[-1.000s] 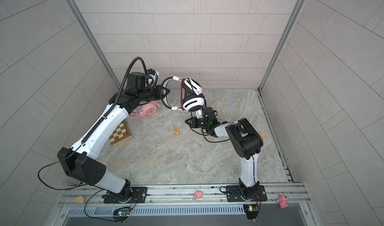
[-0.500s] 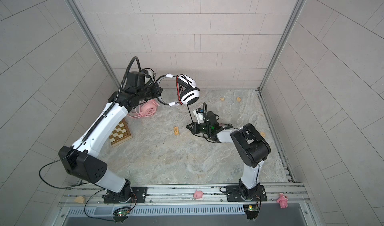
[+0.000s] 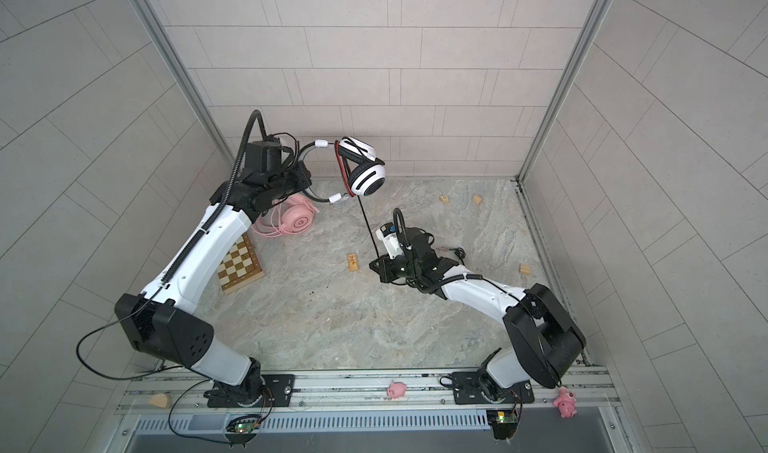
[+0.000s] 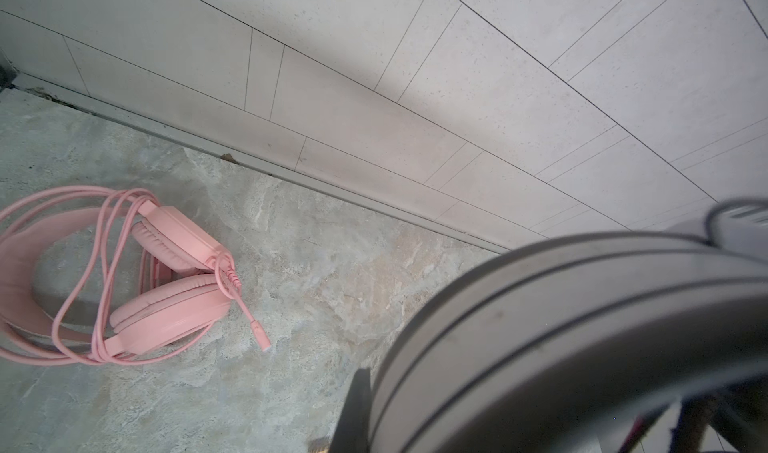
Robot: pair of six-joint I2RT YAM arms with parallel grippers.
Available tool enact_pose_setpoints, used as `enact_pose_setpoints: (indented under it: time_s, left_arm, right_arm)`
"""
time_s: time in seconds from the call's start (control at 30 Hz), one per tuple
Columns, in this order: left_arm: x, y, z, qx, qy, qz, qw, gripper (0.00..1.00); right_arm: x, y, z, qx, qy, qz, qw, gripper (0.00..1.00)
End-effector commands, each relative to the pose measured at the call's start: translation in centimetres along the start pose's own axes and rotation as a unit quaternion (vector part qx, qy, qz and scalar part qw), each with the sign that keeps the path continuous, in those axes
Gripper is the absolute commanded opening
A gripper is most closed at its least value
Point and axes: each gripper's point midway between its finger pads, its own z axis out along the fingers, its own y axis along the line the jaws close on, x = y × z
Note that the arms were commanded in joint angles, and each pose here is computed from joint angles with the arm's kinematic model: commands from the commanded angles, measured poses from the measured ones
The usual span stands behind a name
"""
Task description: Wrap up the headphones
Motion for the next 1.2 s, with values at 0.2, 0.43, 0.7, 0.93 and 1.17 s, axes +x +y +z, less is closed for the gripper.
enact_pose_setpoints:
  time_s: [0.2, 0.43, 0.7, 0.93, 1.17]
  left_arm:
    - [-3.8, -1.3, -1.7, 0.022, -0.068, 0.022, 0.997, 0.00]
    - [-2.0, 1.9, 0.6, -0.055, -0.052, 0.083, 0.994, 0.00]
    - [2.1, 4.4, 2.3, -0.109, 0.012, 0.161, 0.981, 0.00]
    - [3.0, 3.8, 2.3, -0.134, 0.038, 0.228, 0.964, 0.00]
    - [4.5, 2.4, 2.4, -0.118, 0.068, 0.274, 0.952, 0.00]
  right_arm:
    - [0.4, 1.7, -2.9, 0.039, 0.023, -0.067, 0.997, 0.08]
    - [-1.4, 3.3, -5.1, 0.051, 0.014, -0.100, 0.994, 0.09]
    - [-3.9, 4.2, -8.5, 0.092, 0.008, -0.153, 0.984, 0.09]
    - [-7.2, 5.7, -10.1, 0.102, -0.009, -0.192, 0.976, 0.09]
    - [-10.5, 7.1, -10.8, 0.096, -0.037, -0.213, 0.972, 0.09]
